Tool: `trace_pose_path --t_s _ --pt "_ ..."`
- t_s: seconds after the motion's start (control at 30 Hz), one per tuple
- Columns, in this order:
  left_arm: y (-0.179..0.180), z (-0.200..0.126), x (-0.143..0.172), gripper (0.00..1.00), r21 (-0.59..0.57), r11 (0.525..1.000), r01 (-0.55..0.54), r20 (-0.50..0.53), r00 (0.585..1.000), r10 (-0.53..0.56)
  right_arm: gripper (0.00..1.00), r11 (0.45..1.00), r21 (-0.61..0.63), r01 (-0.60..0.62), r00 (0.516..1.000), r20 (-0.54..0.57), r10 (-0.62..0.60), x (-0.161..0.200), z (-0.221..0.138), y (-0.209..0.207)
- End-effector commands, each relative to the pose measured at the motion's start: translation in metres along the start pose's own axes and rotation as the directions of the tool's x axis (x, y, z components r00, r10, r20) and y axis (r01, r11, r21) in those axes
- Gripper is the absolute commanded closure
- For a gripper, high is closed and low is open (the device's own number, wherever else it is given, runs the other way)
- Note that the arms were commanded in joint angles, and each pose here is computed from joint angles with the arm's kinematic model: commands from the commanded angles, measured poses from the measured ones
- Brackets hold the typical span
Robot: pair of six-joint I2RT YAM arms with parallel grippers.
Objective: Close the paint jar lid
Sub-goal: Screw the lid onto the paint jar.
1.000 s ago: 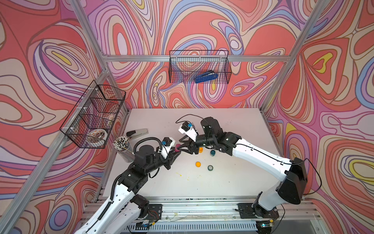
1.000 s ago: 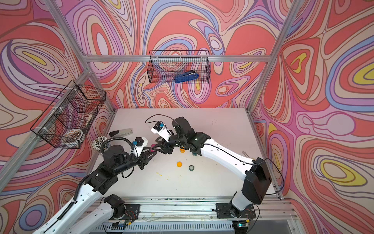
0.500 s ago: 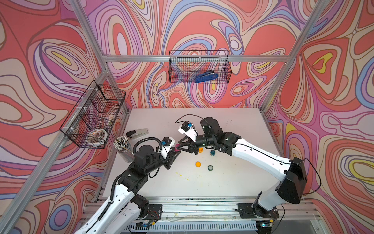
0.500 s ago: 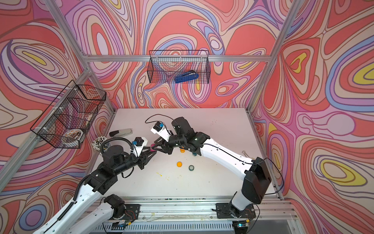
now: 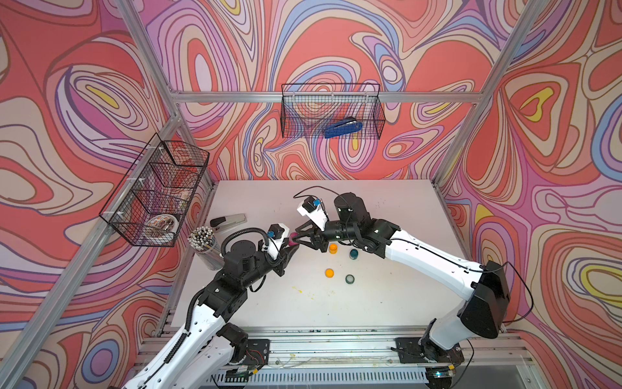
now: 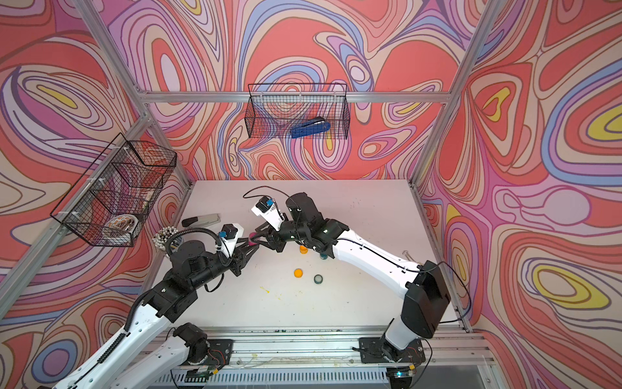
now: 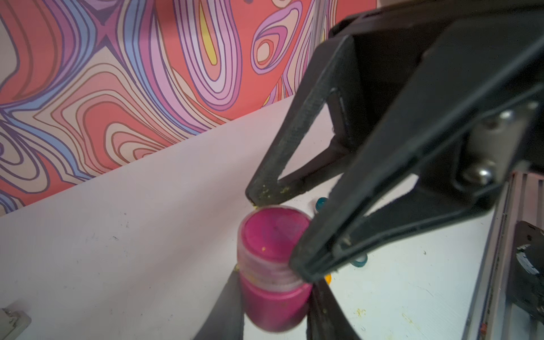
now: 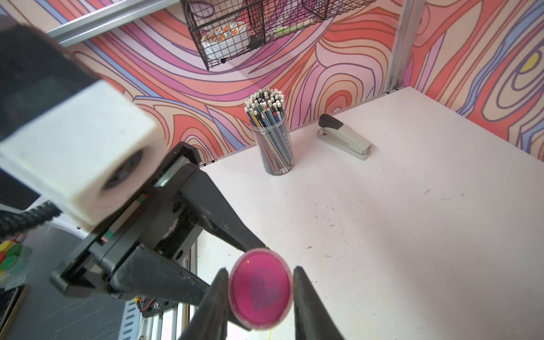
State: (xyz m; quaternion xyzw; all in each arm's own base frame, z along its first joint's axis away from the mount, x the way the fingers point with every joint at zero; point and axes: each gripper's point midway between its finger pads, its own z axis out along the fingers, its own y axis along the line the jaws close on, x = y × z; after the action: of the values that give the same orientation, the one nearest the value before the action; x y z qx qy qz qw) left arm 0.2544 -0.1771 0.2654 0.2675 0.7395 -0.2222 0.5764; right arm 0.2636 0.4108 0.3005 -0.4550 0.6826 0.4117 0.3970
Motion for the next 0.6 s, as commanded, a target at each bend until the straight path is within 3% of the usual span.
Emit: trace_pose_path --t_s 0.0,0.33,0.57 --pt "0.020 -0.002 -0.048 0.73 -0.122 0.992 -0.043 0.182 0.981 0.065 0.72 0.994 0.059 -0.090 0.994 -0.061 0.093 0.023 0.014 -0.009" --pt "0.056 0.008 -0.071 0.74 -0.307 0.951 -0.023 0.274 0.955 0.112 0.73 0.931 0.267 -0.248 0.967 0.005 0.256 0.027 0.039 -0.031" --pt "0.077 0.021 -0.076 0.73 -0.404 0.915 0.004 0.296 0.947 0.126 0.72 0.877 0.402 -0.265 0.958 0.010 0.285 0.033 0.068 -0.032"
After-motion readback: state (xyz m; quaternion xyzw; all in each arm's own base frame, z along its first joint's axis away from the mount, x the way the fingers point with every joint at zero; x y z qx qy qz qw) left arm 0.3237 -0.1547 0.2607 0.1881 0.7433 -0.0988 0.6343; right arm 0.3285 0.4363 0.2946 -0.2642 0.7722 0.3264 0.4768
